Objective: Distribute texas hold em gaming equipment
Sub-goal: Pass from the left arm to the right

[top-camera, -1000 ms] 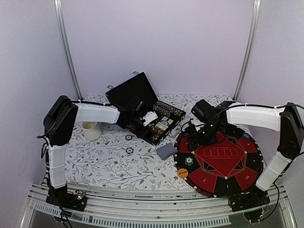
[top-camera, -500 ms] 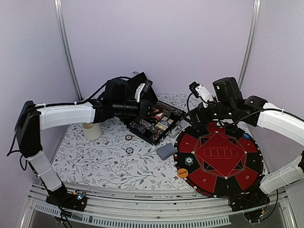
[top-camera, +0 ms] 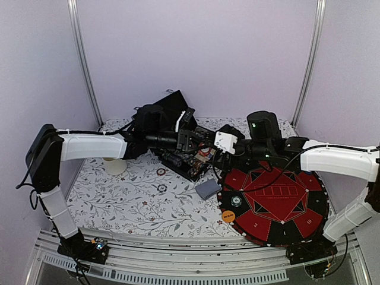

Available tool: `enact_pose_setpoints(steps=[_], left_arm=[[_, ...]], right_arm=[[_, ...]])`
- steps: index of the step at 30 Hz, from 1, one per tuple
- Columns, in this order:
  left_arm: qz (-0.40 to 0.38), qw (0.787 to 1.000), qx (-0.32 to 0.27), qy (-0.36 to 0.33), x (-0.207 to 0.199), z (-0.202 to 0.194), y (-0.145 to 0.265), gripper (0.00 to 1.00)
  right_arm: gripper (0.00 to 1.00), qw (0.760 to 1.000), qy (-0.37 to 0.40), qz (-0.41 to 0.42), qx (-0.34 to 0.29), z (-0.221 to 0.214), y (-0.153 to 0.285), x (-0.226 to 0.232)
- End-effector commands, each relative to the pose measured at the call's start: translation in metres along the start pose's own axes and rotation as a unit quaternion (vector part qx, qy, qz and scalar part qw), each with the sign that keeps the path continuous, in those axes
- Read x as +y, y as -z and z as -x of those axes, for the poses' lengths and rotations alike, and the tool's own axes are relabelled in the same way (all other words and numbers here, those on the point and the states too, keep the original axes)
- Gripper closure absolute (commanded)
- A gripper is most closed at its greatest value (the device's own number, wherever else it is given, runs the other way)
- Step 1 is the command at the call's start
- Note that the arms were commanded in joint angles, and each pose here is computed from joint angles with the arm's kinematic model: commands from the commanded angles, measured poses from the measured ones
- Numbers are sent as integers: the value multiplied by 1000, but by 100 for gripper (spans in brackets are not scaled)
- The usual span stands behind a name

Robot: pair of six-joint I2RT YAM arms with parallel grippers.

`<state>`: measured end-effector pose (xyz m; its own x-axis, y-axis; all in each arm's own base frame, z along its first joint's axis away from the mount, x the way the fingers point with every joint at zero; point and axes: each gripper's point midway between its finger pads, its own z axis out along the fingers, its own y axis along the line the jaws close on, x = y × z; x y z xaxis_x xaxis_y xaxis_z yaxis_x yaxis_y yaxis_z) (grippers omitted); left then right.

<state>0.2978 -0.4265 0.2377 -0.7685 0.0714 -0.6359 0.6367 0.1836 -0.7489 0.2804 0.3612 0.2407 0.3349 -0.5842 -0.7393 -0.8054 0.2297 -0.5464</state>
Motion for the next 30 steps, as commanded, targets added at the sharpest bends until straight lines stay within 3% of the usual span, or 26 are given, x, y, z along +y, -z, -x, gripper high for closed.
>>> enact_pose_setpoints(steps=[1, 5, 7, 12, 17, 22, 25, 30], left_arm=[[-27, 1000, -6, -7, -16, 4, -1, 100], [-35, 999, -9, -9, -20, 6, -2, 100], [-35, 999, -8, -9, -19, 7, -2, 100], [-35, 999, -3, -7, -18, 3, -2, 100], [-32, 999, -5, -10, -16, 5, -1, 100], [-32, 999, -5, -11, -16, 4, 1, 100], [-31, 999, -5, -13, -16, 4, 1, 100], [-23, 1000, -3, -11, -10, 2, 2, 100]], right_arm=[[16, 996, 76, -3, -42, 21, -15, 0], [31, 998, 66, -1, -25, 17, -28, -3], [34, 998, 59, -5, -25, 17, -30, -5], [36, 998, 43, -16, -31, 23, -29, -12], [31, 999, 27, 1, -22, 23, -33, -10], [61, 1000, 20, 0, -16, 21, -33, -10], [66, 1000, 15, -2, -15, 22, -32, -12], [84, 1000, 11, -2, -3, 19, -30, -13]])
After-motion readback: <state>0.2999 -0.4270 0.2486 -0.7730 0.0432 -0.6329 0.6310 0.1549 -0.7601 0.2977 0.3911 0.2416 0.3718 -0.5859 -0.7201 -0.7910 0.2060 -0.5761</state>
